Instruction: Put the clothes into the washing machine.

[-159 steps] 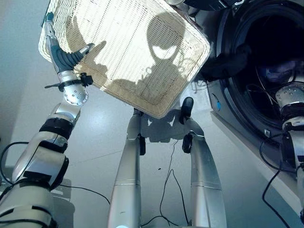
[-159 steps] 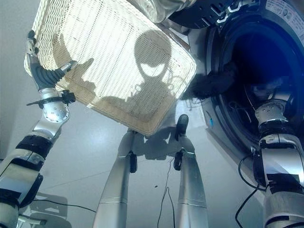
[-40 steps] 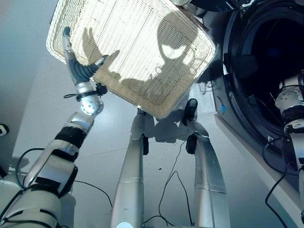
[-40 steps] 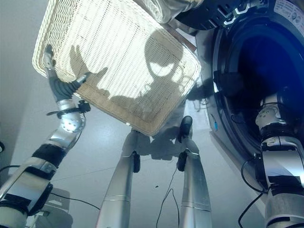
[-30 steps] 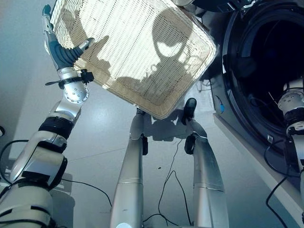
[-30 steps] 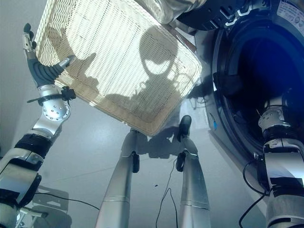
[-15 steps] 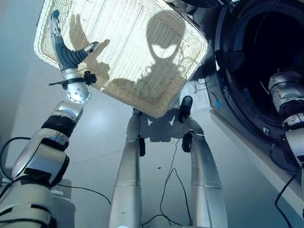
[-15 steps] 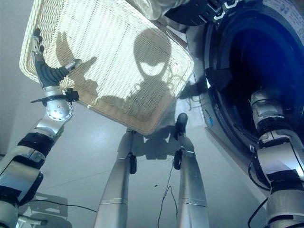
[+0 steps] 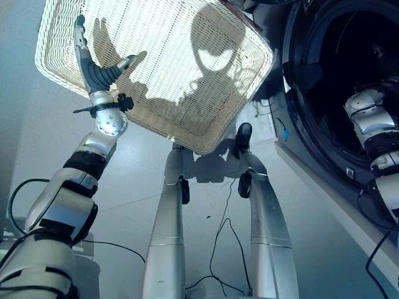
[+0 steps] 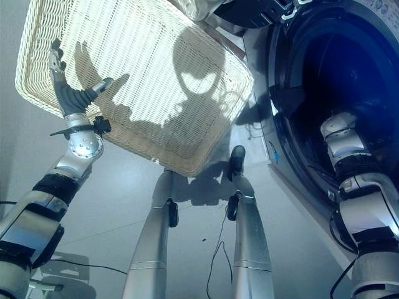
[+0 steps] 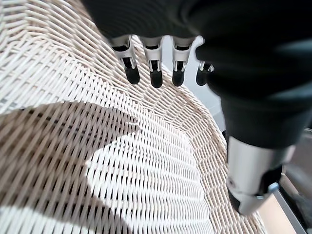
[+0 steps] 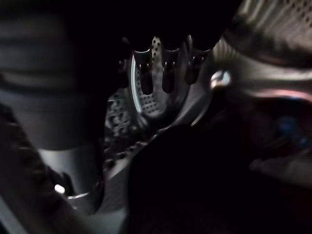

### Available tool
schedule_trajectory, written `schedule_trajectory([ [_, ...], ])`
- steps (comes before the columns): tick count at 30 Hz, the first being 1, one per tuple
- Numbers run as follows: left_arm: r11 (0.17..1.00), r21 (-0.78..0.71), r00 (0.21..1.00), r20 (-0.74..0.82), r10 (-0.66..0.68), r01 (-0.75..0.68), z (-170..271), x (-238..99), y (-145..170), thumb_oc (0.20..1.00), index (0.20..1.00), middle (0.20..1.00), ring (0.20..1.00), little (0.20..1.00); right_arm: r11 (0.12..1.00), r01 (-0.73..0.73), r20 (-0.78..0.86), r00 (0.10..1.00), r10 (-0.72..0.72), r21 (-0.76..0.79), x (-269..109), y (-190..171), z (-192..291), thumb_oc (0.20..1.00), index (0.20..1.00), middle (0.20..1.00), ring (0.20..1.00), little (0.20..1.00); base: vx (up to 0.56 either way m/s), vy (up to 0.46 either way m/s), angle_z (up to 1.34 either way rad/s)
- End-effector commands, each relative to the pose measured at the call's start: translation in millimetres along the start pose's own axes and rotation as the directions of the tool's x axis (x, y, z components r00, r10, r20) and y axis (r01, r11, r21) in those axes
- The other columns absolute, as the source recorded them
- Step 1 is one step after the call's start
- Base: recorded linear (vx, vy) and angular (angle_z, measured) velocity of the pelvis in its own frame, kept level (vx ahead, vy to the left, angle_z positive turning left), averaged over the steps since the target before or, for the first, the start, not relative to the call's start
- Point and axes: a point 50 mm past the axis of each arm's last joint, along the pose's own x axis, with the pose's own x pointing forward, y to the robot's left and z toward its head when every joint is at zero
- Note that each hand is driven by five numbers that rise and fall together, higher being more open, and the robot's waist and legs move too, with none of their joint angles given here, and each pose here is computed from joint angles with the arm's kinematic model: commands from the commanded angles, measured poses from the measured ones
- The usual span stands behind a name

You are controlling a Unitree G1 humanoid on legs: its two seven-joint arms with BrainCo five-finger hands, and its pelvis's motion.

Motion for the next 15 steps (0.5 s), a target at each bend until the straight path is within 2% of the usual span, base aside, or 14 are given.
schedule_trajectory([
  [1, 0.997, -0.039, 0.998, 0.026, 0.060, -0.059, 5, -3, -1, 1.000, 1.000, 1.000, 1.000, 1.000, 0.998, -0.034, 0.109, 0.993, 0.038, -0.044, -9, -6, -2, 1.000, 1.000, 1.000, 1.000, 1.000, 0.00, 0.000, 0.00],
  [2, 0.998, -0.039, 0.998, 0.025, 0.059, -0.058, 5, -3, -2, 1.000, 1.000, 1.000, 1.000, 1.000, 0.998, -0.039, 0.110, 0.993, 0.043, -0.043, -10, -6, -2, 1.000, 1.000, 1.000, 1.000, 1.000, -0.01, 0.046, -0.01],
  [5, 0.998, -0.040, 0.999, 0.006, 0.044, -0.043, -1, -19, -6, 1.000, 1.000, 1.000, 1.000, 1.000, 0.974, -0.224, 0.188, 0.957, 0.223, -0.017, -49, 7, 2, 1.000, 1.000, 1.000, 1.000, 1.000, -0.01, 0.057, -0.03],
  [15, 0.999, -0.041, 0.997, -0.080, -0.022, 0.018, -18, -50, -14, 1.000, 1.000, 1.000, 1.000, 1.000, 0.891, -0.446, 0.344, 0.826, 0.446, -0.084, -110, 20, 6, 1.000, 1.000, 1.000, 1.000, 1.000, -0.02, 0.035, -0.06],
])
